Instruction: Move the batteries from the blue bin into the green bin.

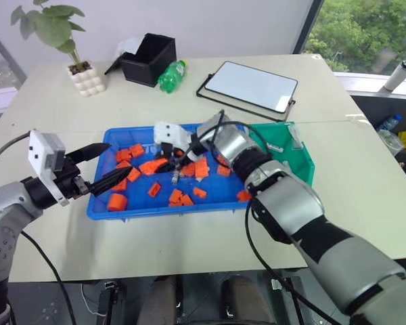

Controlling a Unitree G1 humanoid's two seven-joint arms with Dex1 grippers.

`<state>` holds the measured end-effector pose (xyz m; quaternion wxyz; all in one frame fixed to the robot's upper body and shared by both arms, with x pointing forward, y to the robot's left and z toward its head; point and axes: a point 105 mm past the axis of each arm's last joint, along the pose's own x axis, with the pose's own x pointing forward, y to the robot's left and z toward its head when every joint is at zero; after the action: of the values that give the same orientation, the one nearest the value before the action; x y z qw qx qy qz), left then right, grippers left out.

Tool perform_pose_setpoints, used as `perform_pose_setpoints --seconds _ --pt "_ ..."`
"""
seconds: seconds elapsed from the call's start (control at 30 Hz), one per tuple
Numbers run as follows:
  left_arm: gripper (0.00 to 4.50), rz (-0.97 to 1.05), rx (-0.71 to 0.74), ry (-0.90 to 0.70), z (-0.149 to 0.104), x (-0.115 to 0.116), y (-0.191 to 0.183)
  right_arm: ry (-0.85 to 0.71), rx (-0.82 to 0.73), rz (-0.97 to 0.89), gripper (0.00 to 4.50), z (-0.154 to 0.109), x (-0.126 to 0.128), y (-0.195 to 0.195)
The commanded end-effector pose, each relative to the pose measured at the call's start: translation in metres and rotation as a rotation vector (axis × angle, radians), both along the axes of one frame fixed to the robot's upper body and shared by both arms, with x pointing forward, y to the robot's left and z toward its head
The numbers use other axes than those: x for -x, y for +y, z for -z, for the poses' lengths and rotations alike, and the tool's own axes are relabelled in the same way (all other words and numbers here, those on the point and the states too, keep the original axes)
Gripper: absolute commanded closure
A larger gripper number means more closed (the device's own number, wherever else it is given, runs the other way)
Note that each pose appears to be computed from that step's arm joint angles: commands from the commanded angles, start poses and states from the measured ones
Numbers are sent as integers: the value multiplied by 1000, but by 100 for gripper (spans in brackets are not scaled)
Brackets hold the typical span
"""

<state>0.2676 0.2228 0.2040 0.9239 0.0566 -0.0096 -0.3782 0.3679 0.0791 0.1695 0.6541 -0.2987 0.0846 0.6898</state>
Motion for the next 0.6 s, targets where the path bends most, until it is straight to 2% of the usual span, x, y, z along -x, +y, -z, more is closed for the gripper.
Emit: perform_pose_setpoints --seconds 0.03,0.3,0.53,0.6 --pt "0 15 -6 -54 -13 0 -3 -52 -85 -75 333 -21 15 30" --pt "0 22 -6 -56 -15 5 -7 -147 -113 -52 333 -4 20 52" --pt "0 6 1 -53 -13 9 -8 -197 -90 -21 333 7 15 49" --pt "0 4 4 -52 -12 10 -8 -189 -92 -14 229 8 14 47"
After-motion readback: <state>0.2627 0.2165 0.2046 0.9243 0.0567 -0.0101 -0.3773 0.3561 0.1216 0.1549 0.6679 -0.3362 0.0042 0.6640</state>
